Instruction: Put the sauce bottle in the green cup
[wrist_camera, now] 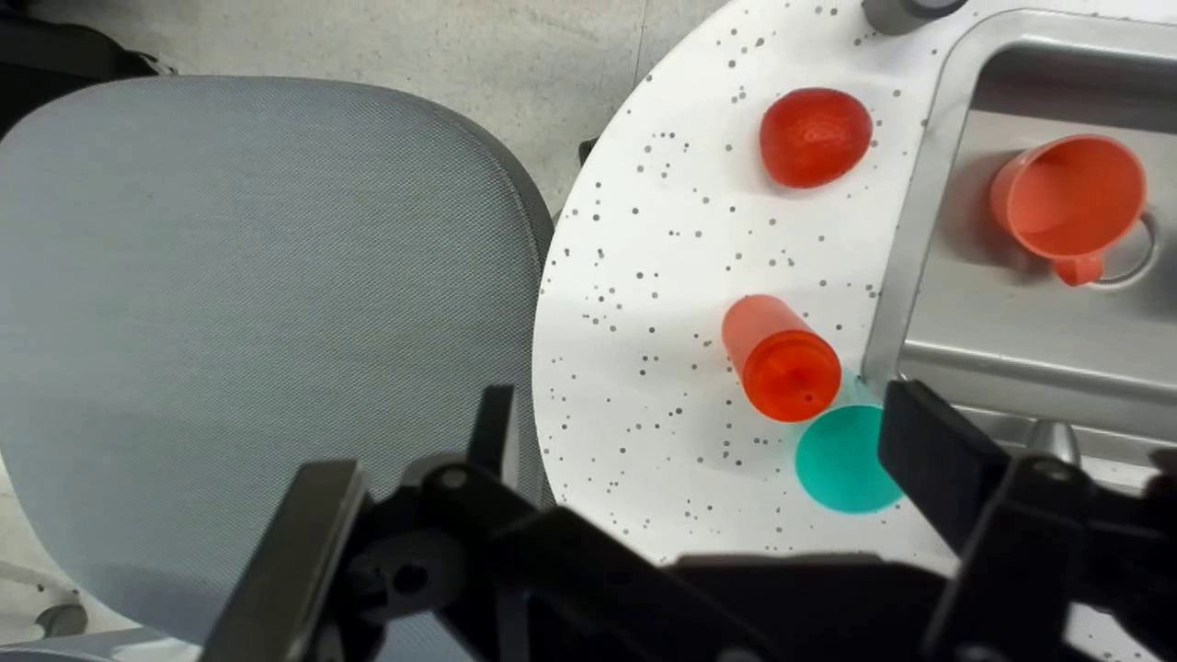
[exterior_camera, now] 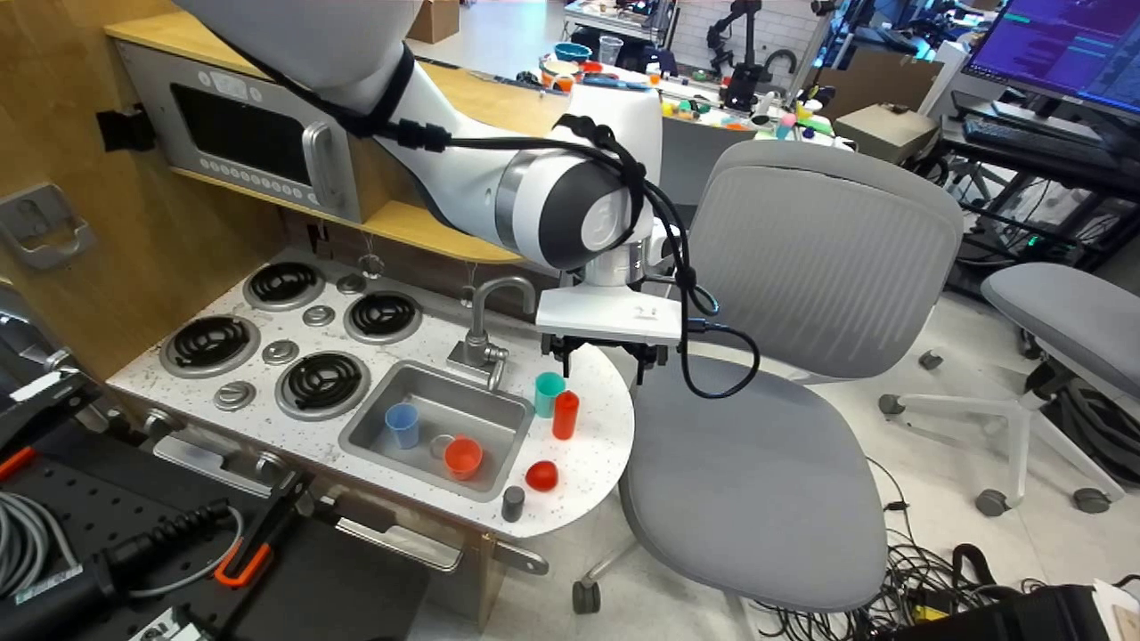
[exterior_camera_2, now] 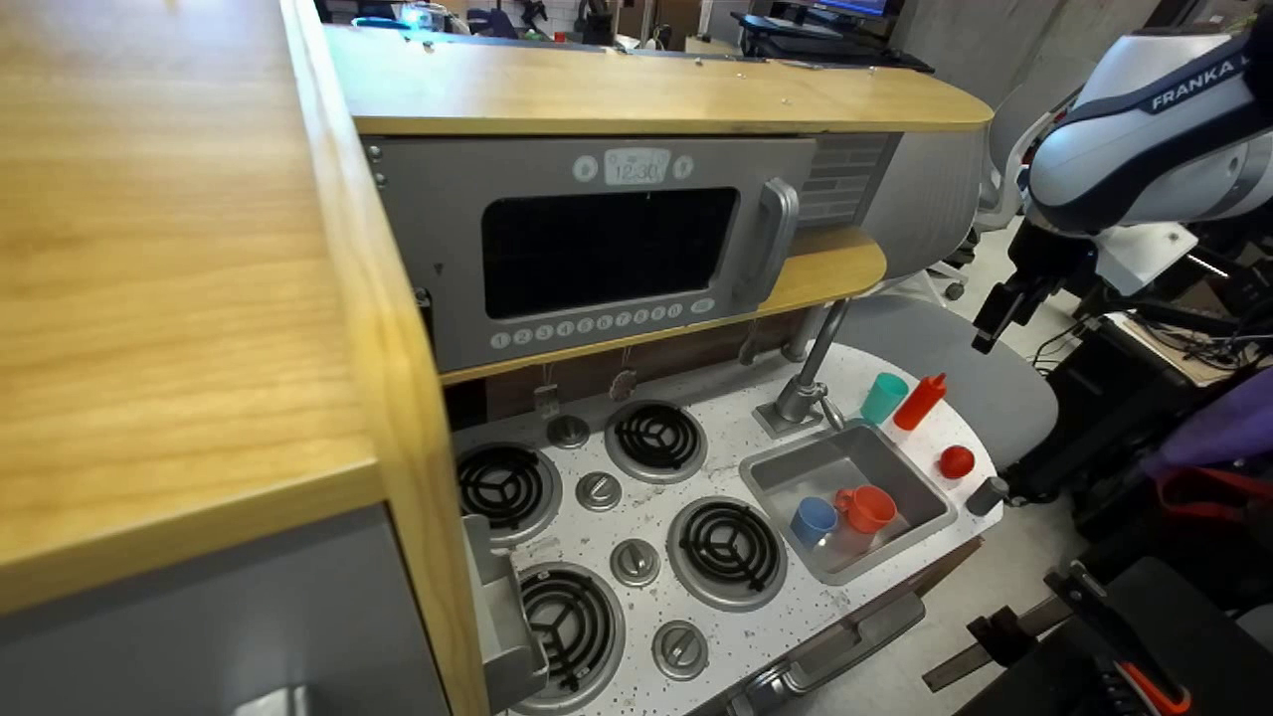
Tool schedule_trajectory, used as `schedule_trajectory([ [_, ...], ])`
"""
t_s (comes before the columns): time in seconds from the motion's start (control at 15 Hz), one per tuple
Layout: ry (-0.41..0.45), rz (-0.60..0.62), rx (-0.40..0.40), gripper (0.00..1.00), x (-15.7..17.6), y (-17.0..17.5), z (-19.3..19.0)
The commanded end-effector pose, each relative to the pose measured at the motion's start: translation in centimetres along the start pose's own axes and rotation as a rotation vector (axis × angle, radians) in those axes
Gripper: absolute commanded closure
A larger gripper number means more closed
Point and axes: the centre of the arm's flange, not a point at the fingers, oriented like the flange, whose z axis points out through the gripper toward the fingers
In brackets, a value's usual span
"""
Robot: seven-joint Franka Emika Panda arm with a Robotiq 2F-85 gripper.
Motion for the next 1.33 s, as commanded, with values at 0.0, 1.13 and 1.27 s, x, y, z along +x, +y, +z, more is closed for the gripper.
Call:
schedule_trajectory([
  [0.0, -0.015, -0.024, -0.003, 0.0, 1.1, 0.0, 1.1],
  [1.13, -0.061, -0.154, 0.036, 0.0, 2.6, -3.0, 7.7],
  [1.27, -0.059, -0.156, 0.034, 0.0, 3.0, -3.1, 8.1],
])
